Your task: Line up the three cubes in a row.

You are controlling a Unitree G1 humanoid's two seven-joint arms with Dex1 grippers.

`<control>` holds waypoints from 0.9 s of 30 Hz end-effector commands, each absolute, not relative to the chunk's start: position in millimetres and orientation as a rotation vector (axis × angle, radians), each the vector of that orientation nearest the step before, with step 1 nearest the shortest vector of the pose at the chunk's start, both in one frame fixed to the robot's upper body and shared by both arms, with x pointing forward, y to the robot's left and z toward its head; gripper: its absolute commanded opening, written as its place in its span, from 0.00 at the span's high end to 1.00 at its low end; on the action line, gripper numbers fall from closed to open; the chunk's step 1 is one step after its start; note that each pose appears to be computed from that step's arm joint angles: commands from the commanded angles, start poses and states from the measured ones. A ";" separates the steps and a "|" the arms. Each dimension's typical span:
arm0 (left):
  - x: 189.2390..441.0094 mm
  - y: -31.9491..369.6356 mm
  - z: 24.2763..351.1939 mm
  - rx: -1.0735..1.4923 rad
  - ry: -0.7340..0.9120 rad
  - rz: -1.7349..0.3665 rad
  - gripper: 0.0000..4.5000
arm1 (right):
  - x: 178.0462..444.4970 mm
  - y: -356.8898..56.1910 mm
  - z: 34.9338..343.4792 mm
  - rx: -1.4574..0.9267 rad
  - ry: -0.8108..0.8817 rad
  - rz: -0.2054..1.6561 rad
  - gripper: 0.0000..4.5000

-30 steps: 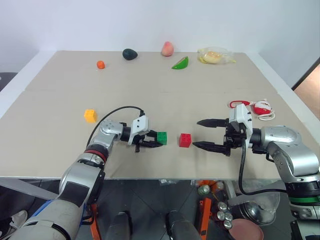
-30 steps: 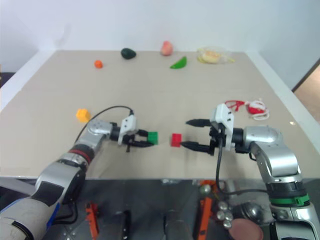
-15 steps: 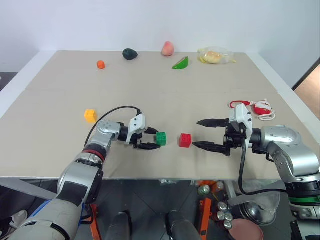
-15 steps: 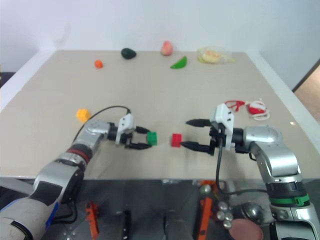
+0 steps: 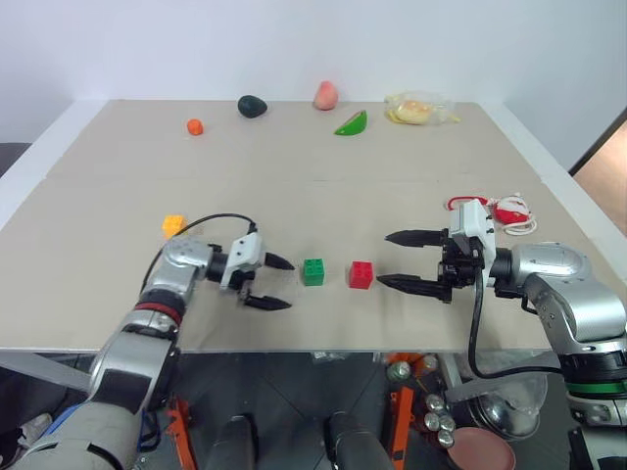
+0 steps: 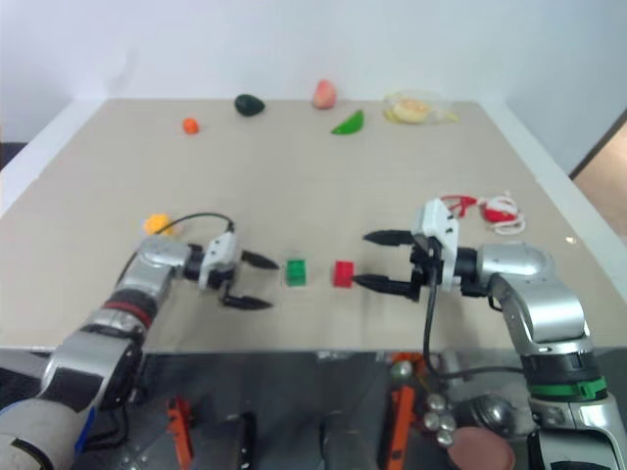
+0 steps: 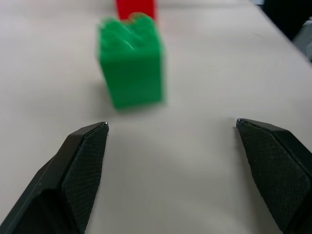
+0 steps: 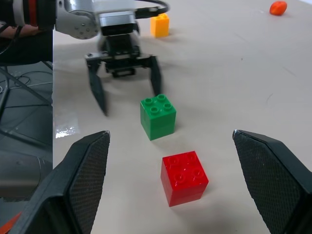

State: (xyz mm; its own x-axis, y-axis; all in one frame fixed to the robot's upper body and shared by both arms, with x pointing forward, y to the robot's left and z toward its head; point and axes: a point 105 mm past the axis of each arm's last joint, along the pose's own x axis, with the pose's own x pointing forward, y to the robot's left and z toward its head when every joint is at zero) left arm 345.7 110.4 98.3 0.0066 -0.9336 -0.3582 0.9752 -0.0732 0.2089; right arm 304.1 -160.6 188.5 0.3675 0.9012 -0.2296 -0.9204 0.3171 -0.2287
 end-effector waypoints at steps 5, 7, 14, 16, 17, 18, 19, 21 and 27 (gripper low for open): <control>360.5 148.3 123.6 0.507 -0.014 -1.215 0.03 | 315.6 -153.7 206.0 -0.379 -0.025 1.173 0.07; 368.1 158.3 130.5 0.457 -0.042 -1.047 0.03 | 324.1 -149.5 208.7 -0.386 -0.049 1.134 0.07; 368.4 196.0 126.3 0.163 0.046 -0.456 0.03 | 355.2 -120.6 226.7 -0.376 -0.175 1.004 0.07; 363.7 204.3 119.2 0.145 0.094 -0.353 0.03 | 355.5 -115.5 226.9 -0.378 -0.185 1.021 0.07; 361.2 207.2 116.2 0.133 0.115 -0.312 0.03 | 355.5 -113.6 226.2 -0.382 -0.186 1.030 0.07; 357.8 208.6 115.2 0.122 0.125 -0.279 0.03 | 355.3 -111.9 225.5 -0.383 -0.186 1.041 0.07; 355.5 209.9 115.3 0.117 0.132 -0.247 0.03 | 355.1 -110.6 224.9 -0.380 -0.185 1.051 0.07; 354.0 218.2 117.9 0.080 0.140 -0.139 0.03 | 353.5 -108.2 223.2 -0.387 -0.185 1.071 0.07; 350.0 224.7 115.9 0.021 0.173 0.020 0.03 | 350.7 -101.6 220.7 -0.383 -0.184 1.111 0.07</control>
State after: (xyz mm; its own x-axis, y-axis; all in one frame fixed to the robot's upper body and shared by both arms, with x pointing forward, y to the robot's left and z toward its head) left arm 351.9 220.9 100.8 0.9755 -0.0155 -0.2196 0.0190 0.9997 0.0140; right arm 352.8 -107.0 206.6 0.4573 0.8861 -0.0760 -0.8455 0.4067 -0.3459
